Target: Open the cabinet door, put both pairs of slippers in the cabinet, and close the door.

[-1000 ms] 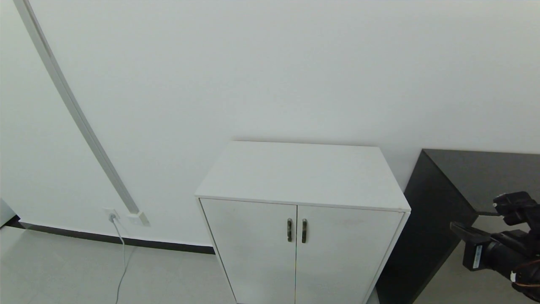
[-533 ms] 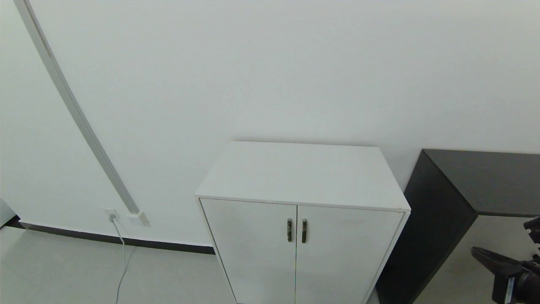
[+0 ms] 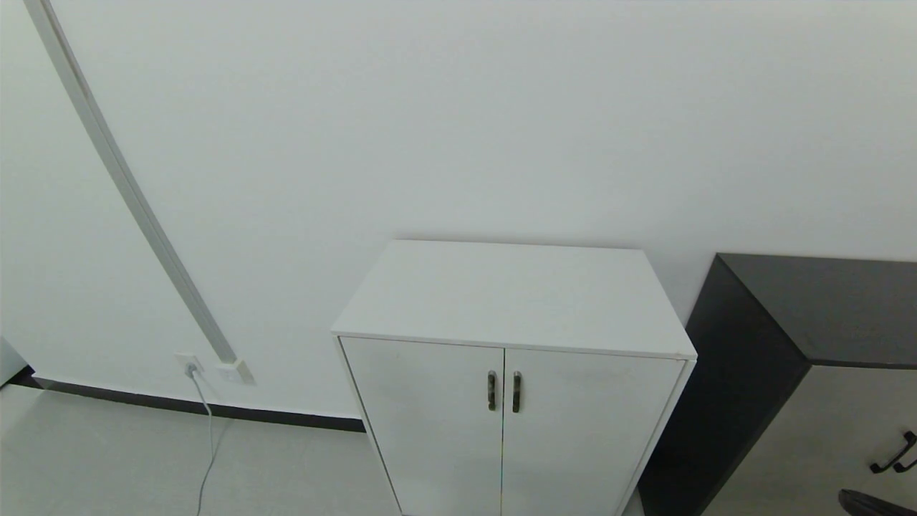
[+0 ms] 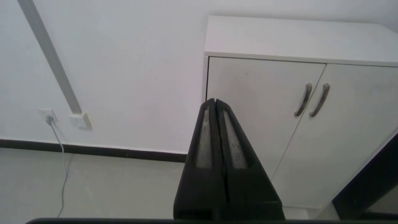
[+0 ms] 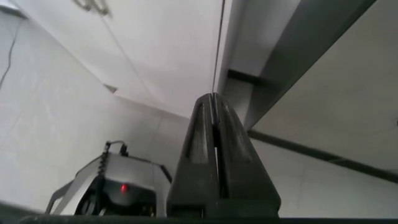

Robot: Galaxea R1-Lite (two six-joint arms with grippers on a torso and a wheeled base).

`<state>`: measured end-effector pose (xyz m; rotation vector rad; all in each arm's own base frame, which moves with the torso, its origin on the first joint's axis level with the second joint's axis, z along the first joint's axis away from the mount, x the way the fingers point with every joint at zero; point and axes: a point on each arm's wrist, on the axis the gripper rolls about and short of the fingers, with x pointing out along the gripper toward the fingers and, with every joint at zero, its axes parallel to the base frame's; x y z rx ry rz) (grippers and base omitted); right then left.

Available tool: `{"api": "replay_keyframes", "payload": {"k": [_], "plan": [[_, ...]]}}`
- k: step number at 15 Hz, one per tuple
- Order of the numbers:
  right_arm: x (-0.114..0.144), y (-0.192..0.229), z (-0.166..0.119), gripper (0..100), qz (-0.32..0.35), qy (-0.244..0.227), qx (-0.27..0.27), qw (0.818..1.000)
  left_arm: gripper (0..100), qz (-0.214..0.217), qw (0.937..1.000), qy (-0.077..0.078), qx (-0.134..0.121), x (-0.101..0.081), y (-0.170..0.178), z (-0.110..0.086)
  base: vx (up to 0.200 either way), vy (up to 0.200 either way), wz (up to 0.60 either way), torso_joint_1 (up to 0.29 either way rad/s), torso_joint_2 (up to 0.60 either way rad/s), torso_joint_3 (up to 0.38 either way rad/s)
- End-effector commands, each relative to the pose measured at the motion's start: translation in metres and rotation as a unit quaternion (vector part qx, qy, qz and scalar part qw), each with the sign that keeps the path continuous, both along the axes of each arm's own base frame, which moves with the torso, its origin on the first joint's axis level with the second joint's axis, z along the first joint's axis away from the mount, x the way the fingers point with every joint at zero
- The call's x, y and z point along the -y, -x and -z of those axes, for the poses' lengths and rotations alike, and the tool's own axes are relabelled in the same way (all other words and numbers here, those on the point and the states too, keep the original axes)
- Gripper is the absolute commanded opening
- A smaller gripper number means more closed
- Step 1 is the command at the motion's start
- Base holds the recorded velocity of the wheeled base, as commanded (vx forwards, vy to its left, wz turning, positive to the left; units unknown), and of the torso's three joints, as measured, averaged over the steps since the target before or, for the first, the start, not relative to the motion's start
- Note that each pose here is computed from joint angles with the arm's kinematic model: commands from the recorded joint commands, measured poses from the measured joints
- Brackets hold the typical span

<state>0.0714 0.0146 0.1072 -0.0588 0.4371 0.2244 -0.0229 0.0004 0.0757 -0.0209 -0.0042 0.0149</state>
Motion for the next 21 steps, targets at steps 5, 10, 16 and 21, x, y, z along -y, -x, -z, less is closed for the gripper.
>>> {"api": "replay_keyframes", "payload": {"k": [5, 10, 16, 21], "plan": [[0.006, 0.031, 0.017, 0, -0.008, -0.001, -0.021, 1.000, 0, 0.000, 1.0000, 0.001, 0.000, 0.000, 0.000, 0.000, 0.000, 0.000, 0.00, 0.000, 0.00, 0.000], [0.008, 0.045, 0.026, 0, -0.016, 0.000, -0.049, 0.999, 0, 0.000, 1.0000, 0.001, 0.000, 0.000, 0.000, 0.000, 0.000, 0.000, 0.00, 0.000, 0.00, 0.000], [0.009, 0.049, 0.028, 0, -0.016, -0.002, -0.048, 0.999, 0, 0.000, 1.0000, 0.001, 0.000, 0.000, 0.000, 0.000, 0.000, 0.000, 0.00, 0.000, 0.00, 0.000], [0.010, 0.055, 0.028, 0, -0.007, 0.000, -0.021, 1.000, 0, 0.000, 1.0000, 0.001, 0.000, 0.000, 0.000, 0.000, 0.000, 0.000, 0.00, 0.000, 0.00, 0.000]]}}
